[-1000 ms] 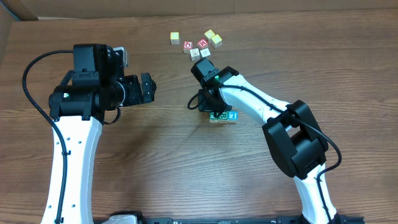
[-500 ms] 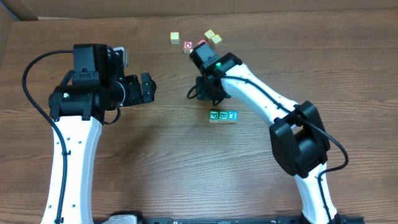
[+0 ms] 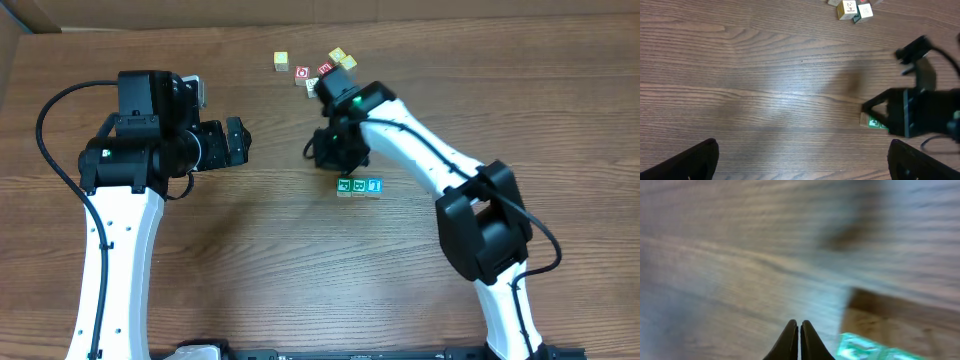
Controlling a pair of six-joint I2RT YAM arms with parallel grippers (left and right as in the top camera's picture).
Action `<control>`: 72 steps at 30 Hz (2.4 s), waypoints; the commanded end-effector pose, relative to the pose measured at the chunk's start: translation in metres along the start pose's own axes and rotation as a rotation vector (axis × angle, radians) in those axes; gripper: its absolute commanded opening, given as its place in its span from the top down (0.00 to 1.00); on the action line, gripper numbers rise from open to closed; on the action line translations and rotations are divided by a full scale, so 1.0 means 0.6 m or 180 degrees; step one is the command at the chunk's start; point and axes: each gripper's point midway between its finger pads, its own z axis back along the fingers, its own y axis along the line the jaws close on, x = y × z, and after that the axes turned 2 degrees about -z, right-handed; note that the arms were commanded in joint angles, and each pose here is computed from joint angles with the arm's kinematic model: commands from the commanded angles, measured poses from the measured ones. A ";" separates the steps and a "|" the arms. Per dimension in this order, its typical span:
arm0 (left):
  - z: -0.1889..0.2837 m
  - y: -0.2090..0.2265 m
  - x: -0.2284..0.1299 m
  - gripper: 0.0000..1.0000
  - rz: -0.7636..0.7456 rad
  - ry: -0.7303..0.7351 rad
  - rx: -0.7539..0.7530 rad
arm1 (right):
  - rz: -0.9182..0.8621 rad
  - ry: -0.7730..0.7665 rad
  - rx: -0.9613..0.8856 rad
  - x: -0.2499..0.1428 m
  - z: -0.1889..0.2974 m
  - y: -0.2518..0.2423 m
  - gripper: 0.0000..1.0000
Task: Flip 5 blocks
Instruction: 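Set the green block left of the green 'B' block and release, then raise the right gripper and move it back to the cluster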
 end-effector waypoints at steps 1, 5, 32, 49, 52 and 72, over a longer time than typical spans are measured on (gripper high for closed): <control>0.006 -0.003 0.009 0.00 -0.0037 -0.0052 -0.0011 | -0.0048 -0.0152 -0.0279 -0.008 -0.005 -0.001 0.94; 0.006 -0.003 0.009 0.00 -0.0037 -0.0052 -0.0011 | -0.0130 -0.0326 -0.0669 -0.016 -0.018 -0.021 0.94; 0.006 -0.003 0.009 0.00 -0.0037 -0.0052 -0.0011 | -0.0183 -0.0222 -0.0944 -0.046 -0.033 -0.049 0.94; 0.006 -0.003 0.009 0.00 -0.0037 -0.0054 -0.0011 | -0.0243 -0.0578 -0.0264 0.050 0.096 -0.009 0.73; 0.006 -0.003 0.009 0.00 -0.0037 -0.0052 -0.0011 | -0.0402 -0.0645 -0.0283 0.081 0.113 -0.055 0.39; 0.006 -0.003 0.009 0.00 -0.0037 -0.0052 -0.0011 | 0.0420 -0.1358 -0.0191 0.206 0.157 -0.096 0.19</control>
